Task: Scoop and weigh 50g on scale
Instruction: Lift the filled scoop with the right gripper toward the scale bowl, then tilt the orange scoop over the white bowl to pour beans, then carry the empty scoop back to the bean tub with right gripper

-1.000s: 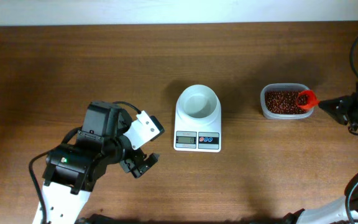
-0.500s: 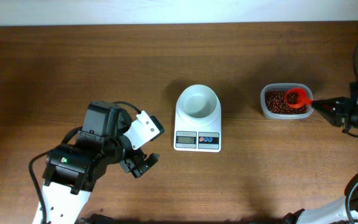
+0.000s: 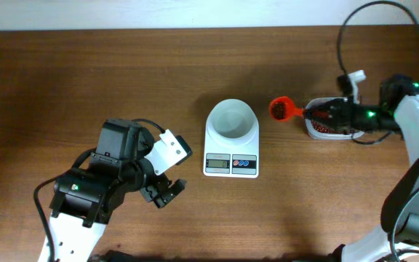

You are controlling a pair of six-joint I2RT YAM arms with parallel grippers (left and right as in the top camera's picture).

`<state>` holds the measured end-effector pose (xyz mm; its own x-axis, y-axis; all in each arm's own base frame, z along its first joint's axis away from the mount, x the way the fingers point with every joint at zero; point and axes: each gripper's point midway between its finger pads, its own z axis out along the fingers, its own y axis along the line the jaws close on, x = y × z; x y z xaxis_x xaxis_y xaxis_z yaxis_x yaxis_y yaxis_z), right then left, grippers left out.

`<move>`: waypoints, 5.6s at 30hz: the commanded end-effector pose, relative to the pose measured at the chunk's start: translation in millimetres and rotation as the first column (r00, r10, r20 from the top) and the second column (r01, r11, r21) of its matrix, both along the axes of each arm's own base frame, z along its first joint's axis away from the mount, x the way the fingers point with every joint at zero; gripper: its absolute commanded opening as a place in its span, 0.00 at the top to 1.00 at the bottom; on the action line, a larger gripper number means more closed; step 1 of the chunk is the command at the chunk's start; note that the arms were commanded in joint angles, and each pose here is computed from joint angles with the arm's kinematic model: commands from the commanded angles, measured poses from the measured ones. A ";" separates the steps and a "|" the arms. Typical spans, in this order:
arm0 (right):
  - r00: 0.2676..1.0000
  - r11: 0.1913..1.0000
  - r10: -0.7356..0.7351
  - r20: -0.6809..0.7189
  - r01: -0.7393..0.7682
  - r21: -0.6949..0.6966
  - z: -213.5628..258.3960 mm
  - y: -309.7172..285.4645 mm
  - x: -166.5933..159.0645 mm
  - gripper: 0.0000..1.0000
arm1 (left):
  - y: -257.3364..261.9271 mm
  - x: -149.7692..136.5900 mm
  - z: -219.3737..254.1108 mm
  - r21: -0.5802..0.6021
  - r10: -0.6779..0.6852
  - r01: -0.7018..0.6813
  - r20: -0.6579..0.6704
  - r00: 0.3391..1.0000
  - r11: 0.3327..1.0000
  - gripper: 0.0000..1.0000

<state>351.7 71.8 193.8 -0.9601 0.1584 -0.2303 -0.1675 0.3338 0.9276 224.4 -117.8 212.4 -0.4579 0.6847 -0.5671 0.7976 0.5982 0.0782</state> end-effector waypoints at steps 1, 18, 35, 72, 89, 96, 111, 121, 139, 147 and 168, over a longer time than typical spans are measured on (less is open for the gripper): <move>0.993 0.995 0.099 0.059 -0.100 0.023 2.5 35.2 -1.4 0.96 | -1.7 0.4 3.5 -0.011 -0.016 0.016 0.011 1.000 1.000 0.01; 0.937 0.970 0.242 0.252 -0.228 -0.084 -2.9 96.5 18.4 0.96 | -1.7 0.4 3.5 -0.011 -0.016 0.016 0.011 1.000 1.000 0.01; 0.822 0.922 0.366 0.436 -0.258 -0.288 -21.8 104.7 24.5 0.96 | -1.7 0.4 3.5 -0.011 -0.016 0.016 0.011 1.000 1.000 0.01; 0.594 0.821 0.541 0.595 -0.221 -0.526 -38.8 109.7 39.9 0.96 | -1.7 0.4 3.5 -0.011 -0.016 0.016 0.011 1.000 1.000 0.01; 0.516 0.811 0.575 0.634 -0.260 -0.524 -36.1 115.3 29.9 0.96 | -1.7 0.4 3.5 -0.011 -0.016 0.016 0.011 1.000 1.000 0.01; 0.567 0.810 0.558 0.606 -0.212 -0.547 -39.8 110.5 42.2 0.96 | -1.7 0.3 3.5 -0.011 -0.016 0.016 0.011 1.000 1.000 0.01; 0.483 0.803 0.590 0.647 -0.271 -0.531 -36.2 115.4 26.5 0.96 | -1.6 0.4 3.4 -0.011 -0.016 0.016 0.011 1.000 1.000 0.01; 0.417 0.791 0.606 0.678 -0.222 -0.570 -35.2 113.7 38.8 0.96 | -1.7 0.3 3.5 -0.011 -0.016 0.016 0.011 1.000 1.000 0.01; 0.372 0.796 0.601 0.708 -0.190 -0.575 -30.2 115.0 47.3 0.96 | -1.7 0.3 3.5 -0.011 -0.016 0.016 0.011 1.000 1.000 0.01; 0.374 0.794 0.605 0.703 -0.221 -0.566 -31.9 112.8 38.7 0.96 | -1.7 0.3 3.5 -0.011 -0.016 0.016 0.011 1.000 1.000 0.01; 0.811 0.648 0.285 0.510 0.229 -0.726 60.0 0.8 48.7 0.96 | -1.7 0.3 3.5 -0.011 -0.016 0.016 0.011 1.000 1.000 0.01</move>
